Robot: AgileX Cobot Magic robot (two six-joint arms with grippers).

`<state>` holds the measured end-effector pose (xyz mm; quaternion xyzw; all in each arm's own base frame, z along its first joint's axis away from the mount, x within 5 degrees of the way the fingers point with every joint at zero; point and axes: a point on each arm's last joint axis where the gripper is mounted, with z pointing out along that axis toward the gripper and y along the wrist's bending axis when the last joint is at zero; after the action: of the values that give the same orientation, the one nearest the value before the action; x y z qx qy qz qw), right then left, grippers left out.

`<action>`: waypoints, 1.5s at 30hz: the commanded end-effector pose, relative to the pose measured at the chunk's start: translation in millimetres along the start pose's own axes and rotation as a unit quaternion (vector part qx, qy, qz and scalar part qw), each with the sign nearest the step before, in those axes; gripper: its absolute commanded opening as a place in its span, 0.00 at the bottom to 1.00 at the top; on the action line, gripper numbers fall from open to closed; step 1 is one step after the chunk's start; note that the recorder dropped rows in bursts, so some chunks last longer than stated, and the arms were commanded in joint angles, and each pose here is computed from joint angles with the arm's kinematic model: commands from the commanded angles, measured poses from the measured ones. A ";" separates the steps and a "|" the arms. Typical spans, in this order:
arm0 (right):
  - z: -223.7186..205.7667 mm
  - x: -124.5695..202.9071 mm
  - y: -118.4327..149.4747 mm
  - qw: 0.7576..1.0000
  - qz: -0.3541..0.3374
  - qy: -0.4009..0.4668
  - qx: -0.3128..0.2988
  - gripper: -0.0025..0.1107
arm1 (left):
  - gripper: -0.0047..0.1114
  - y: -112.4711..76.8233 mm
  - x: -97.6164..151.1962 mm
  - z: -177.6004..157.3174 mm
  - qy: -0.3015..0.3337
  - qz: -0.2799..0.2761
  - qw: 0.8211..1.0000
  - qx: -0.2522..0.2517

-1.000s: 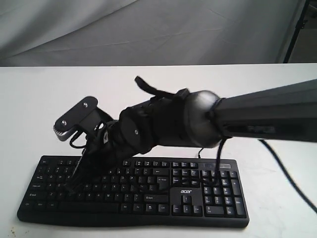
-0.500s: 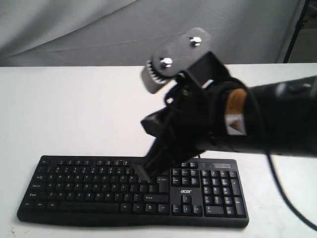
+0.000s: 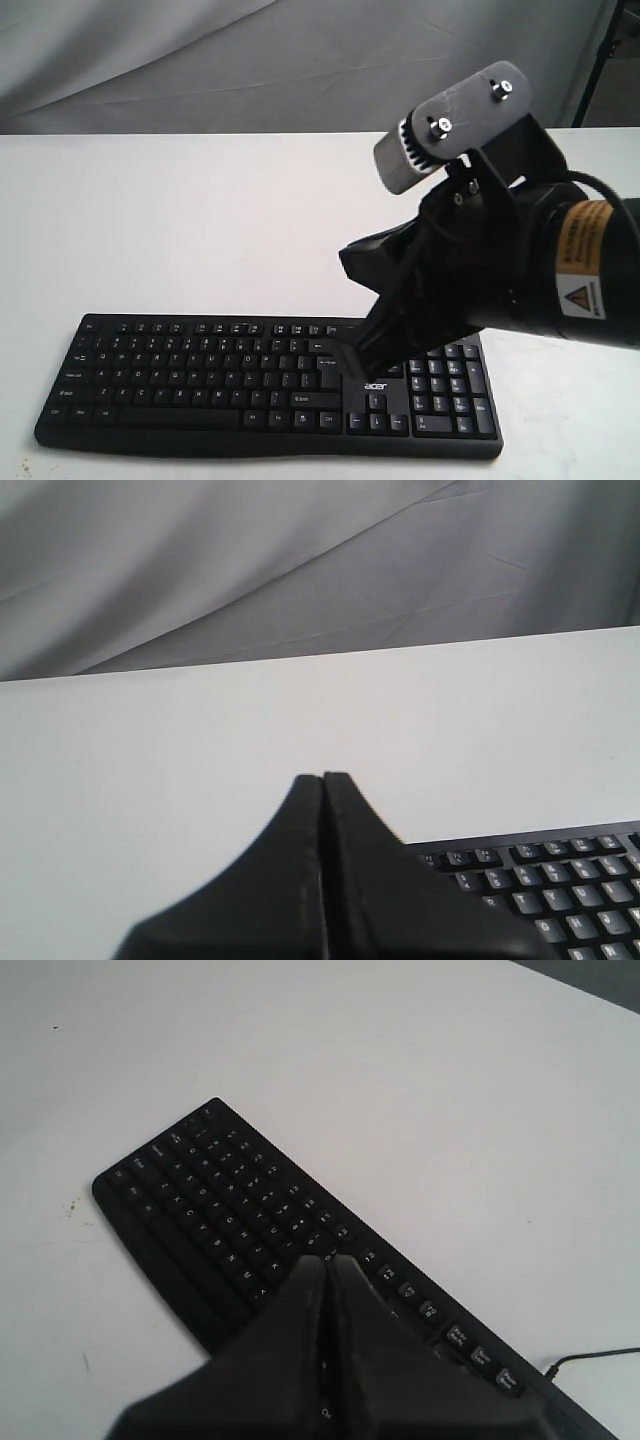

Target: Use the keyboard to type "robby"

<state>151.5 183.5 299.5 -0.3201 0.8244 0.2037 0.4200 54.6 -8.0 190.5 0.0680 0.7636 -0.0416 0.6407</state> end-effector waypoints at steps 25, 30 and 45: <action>-107.7 84.7 -74.2 0.942 0.097 -0.239 0.213 0.02 | 0.04 -0.3 0.6 0.1 -0.003 0.001 1.000 0.003; -109.8 111.2 -73.6 0.934 0.106 -0.245 0.236 0.02 | 0.04 -0.3 0.6 0.1 -0.003 0.001 1.000 0.003; -102.9 140.6 -71.5 0.931 0.134 -0.241 0.238 0.02 | 0.04 -0.3 0.6 0.1 -0.003 0.001 1.000 0.003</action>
<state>86.6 23.5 236.7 -0.0523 0.7718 0.1245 0.6214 54.6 -8.0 190.5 0.0680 0.7636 -0.0416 0.6407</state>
